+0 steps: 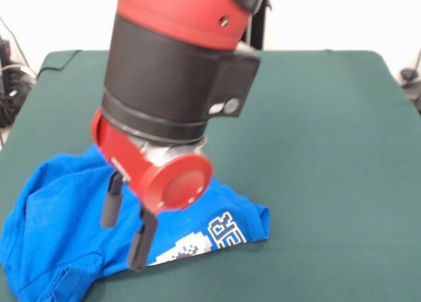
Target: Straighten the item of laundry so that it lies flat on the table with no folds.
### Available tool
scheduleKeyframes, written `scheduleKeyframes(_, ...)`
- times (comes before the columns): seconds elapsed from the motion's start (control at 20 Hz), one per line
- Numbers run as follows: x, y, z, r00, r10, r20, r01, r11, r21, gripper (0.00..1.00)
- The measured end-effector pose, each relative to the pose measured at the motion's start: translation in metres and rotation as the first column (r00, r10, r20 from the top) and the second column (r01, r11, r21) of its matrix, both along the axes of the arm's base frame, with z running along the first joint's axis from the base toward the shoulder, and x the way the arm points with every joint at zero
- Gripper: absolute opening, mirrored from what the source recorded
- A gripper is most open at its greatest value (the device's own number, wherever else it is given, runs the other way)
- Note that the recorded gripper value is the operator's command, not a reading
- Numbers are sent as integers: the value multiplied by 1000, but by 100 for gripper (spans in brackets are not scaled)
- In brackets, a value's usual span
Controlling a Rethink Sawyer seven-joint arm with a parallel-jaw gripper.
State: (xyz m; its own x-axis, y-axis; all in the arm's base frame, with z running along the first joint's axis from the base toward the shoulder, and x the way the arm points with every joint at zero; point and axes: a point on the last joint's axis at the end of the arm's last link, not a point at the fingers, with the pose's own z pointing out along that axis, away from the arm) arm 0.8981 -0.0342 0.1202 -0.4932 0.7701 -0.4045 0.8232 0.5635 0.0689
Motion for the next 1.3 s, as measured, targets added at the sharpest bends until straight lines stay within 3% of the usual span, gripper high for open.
scheduleKeyframes(0.3,-11,22,6,999,25,-28,-26,999,-33,100)
scheduleKeyframes(0.5,-27,46,1,997,38,-63,-46,991,-123,100)
scheduleKeyframes(0.7,-40,71,-2,998,9,-59,-20,982,-187,100)
scheduleKeyframes(0.95,-58,111,2,996,-83,18,85,962,-258,100)
scheduleKeyframes(1.05,-67,134,6,983,-157,95,178,946,-270,100)
scheduleKeyframes(1.3,-78,160,8,947,-247,204,296,918,-264,100)
